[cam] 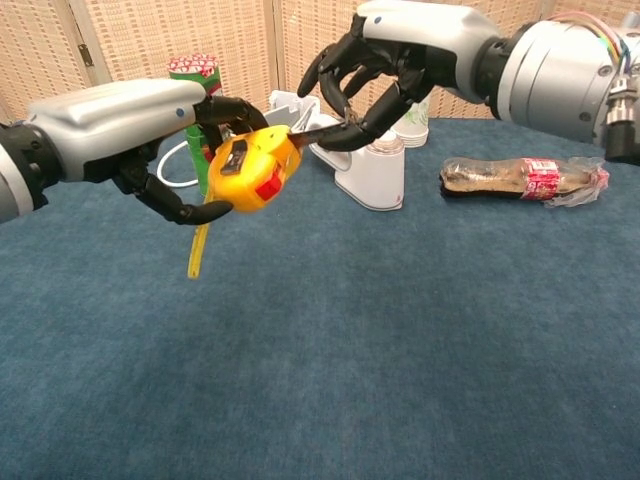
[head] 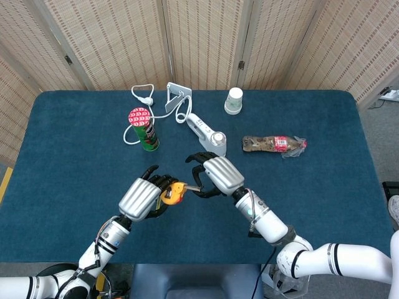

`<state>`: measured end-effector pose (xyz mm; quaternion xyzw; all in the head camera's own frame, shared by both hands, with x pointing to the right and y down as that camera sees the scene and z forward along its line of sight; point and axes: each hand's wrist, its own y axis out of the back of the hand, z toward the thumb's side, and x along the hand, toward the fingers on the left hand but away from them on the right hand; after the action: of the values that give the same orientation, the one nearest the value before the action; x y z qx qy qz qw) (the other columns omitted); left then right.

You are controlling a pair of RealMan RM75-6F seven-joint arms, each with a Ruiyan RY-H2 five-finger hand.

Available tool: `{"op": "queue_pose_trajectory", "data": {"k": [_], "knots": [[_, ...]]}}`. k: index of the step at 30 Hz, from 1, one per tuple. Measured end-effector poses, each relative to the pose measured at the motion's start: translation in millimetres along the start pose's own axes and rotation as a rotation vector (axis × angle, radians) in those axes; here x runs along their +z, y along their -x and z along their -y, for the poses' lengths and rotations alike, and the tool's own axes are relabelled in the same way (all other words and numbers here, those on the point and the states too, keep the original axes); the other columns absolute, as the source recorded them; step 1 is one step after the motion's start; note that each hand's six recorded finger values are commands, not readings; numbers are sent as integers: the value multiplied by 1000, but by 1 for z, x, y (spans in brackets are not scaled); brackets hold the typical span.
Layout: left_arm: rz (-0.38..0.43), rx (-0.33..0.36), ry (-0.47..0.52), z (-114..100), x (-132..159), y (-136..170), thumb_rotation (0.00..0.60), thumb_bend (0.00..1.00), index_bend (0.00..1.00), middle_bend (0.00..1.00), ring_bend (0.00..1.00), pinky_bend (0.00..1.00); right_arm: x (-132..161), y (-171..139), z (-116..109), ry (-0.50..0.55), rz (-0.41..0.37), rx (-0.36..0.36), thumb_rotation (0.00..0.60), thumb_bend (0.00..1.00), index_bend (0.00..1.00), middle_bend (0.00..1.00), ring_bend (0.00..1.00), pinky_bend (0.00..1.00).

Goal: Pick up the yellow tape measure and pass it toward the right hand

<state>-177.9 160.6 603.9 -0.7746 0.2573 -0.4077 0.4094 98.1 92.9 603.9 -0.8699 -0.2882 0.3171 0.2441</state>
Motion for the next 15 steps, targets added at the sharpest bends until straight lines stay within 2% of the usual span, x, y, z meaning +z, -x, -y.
{"op": "queue_pose_trajectory", "data": {"k": [15], "knots": [[-21,-22,-26,17,-13,2,600,409,490,512,471,140,-7,0,0,-4,18,9,600,474,722,274,194,180]]}}
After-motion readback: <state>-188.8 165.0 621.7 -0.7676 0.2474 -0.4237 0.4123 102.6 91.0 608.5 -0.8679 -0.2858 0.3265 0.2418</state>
